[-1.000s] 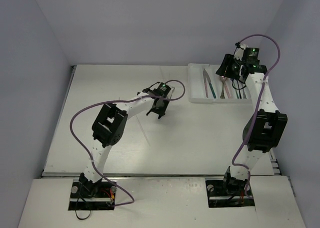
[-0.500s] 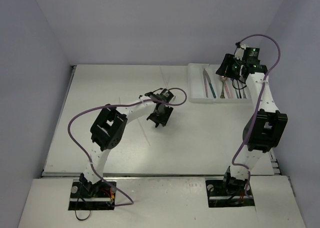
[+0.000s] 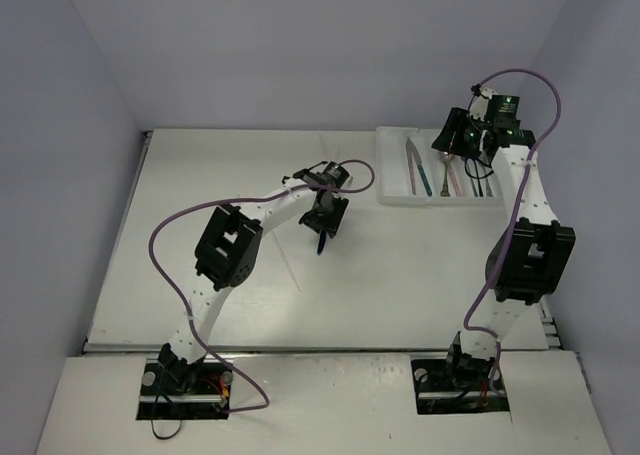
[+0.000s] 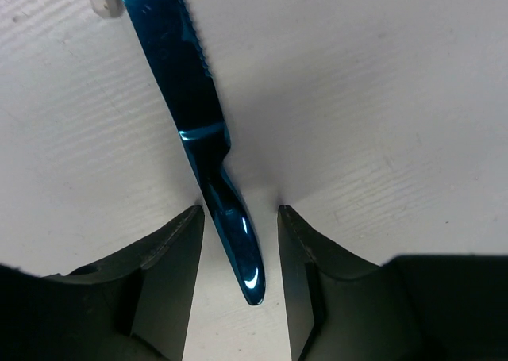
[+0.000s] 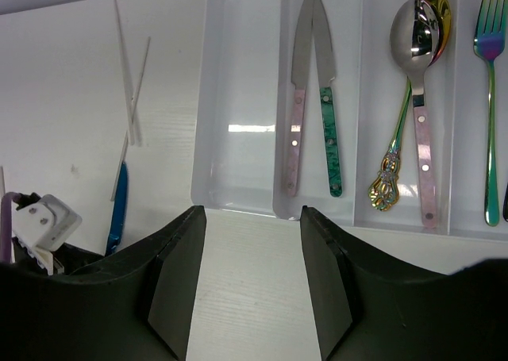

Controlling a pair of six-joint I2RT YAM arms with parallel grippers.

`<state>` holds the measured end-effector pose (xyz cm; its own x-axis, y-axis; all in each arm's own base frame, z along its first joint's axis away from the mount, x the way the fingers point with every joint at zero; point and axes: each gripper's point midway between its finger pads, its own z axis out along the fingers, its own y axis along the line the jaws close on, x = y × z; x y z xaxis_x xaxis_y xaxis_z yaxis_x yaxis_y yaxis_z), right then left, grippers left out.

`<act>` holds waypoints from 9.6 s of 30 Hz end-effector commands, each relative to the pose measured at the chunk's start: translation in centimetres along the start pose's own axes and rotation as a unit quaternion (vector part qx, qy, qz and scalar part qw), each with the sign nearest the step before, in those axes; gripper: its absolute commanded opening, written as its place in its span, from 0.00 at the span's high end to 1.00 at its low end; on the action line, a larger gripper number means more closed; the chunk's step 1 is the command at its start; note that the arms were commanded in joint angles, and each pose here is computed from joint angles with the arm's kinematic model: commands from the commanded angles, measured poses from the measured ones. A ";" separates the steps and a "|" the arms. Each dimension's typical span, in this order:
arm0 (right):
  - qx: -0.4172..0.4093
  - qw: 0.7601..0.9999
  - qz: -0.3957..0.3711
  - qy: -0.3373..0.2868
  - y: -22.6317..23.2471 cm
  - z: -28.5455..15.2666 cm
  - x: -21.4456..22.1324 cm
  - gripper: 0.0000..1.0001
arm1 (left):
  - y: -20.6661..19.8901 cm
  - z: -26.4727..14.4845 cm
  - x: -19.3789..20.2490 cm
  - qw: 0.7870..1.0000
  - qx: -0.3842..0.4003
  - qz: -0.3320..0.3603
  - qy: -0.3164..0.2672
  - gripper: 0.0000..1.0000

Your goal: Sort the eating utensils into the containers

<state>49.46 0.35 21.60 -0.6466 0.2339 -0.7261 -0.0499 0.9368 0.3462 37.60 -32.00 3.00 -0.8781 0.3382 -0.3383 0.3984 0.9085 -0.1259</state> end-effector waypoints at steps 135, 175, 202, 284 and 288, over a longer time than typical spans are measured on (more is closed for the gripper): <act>-0.160 0.986 -0.038 0.021 9.9 -3.1 2.8 0.48 | 1.5 -18.1 -11.2 0.980 0.079 -0.025 -0.183 1.00; -0.278 0.946 -0.138 0.098 30.7 2.3 10.7 0.59 | 1.9 -26.3 -14.7 0.899 0.261 -0.189 -0.296 1.00; -0.046 0.976 -0.212 0.029 13.1 -1.1 6.7 1.00 | 9.7 -29.8 -7.2 0.929 0.091 -0.081 -0.349 0.15; 0.012 0.995 -0.098 0.025 3.1 6.5 -1.7 0.73 | 15.1 -23.7 -4.5 0.955 -0.005 -0.102 -0.279 0.11; -0.023 0.996 -0.082 0.007 5.4 4.6 -2.9 0.72 | 14.7 -20.7 -5.2 0.965 0.001 -0.082 -0.249 0.18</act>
<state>54.62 4.27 12.92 -0.7722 0.0219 -0.6350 -0.1227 0.9754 0.1829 40.54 -13.85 21.39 -0.7275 -0.0058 -0.6861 0.2074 0.9514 -0.2279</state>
